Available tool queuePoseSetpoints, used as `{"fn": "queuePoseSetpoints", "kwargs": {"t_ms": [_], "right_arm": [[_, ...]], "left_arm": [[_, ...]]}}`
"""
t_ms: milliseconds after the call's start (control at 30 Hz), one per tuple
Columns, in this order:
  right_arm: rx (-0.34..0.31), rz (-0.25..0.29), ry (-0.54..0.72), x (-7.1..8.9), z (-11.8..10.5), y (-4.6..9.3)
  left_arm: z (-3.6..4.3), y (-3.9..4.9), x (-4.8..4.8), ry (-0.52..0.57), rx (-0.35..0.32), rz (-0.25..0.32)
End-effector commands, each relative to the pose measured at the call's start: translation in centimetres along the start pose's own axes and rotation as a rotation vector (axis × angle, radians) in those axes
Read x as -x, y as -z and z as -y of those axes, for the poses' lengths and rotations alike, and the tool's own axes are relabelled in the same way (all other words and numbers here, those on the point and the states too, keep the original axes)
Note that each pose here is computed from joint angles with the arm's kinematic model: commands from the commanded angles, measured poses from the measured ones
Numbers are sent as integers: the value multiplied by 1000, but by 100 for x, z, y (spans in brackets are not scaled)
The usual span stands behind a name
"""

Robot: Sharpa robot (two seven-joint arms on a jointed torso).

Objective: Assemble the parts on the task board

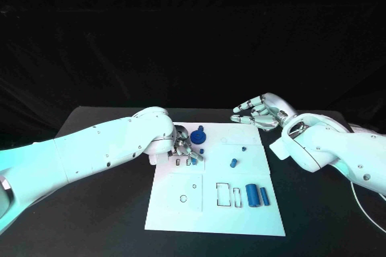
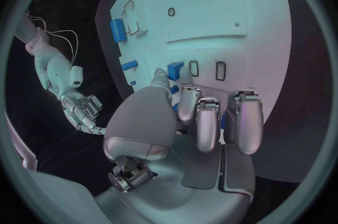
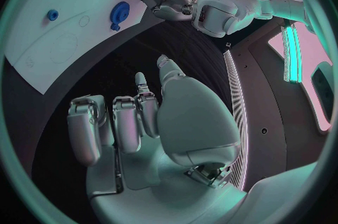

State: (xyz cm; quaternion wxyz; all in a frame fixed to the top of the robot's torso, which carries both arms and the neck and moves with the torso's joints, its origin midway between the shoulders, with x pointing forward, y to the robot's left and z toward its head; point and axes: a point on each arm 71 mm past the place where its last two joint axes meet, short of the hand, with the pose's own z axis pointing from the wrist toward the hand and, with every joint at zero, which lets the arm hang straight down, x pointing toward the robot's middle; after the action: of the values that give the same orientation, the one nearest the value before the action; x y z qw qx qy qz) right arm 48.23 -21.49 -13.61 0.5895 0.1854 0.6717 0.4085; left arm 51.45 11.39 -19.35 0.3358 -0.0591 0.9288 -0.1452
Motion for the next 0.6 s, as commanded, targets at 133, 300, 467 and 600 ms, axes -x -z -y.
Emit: {"fn": "queuePoseSetpoints", "kwargs": {"t_ms": [133, 300, 467, 600], "right_arm": [[5, -15, 8, -18, -6, -2], [5, -15, 7, -19, -6, -3], [6, -15, 7, -19, -7, -2], [5, -15, 7, -19, -6, -3]], "left_arm": [[19, -4, -19, -20, -1, -17], [21, -6, -16, -16, -3, -14], [19, -6, -14, -9, -5, -13], [13, -4, -11, 3, -11, -12]]}}
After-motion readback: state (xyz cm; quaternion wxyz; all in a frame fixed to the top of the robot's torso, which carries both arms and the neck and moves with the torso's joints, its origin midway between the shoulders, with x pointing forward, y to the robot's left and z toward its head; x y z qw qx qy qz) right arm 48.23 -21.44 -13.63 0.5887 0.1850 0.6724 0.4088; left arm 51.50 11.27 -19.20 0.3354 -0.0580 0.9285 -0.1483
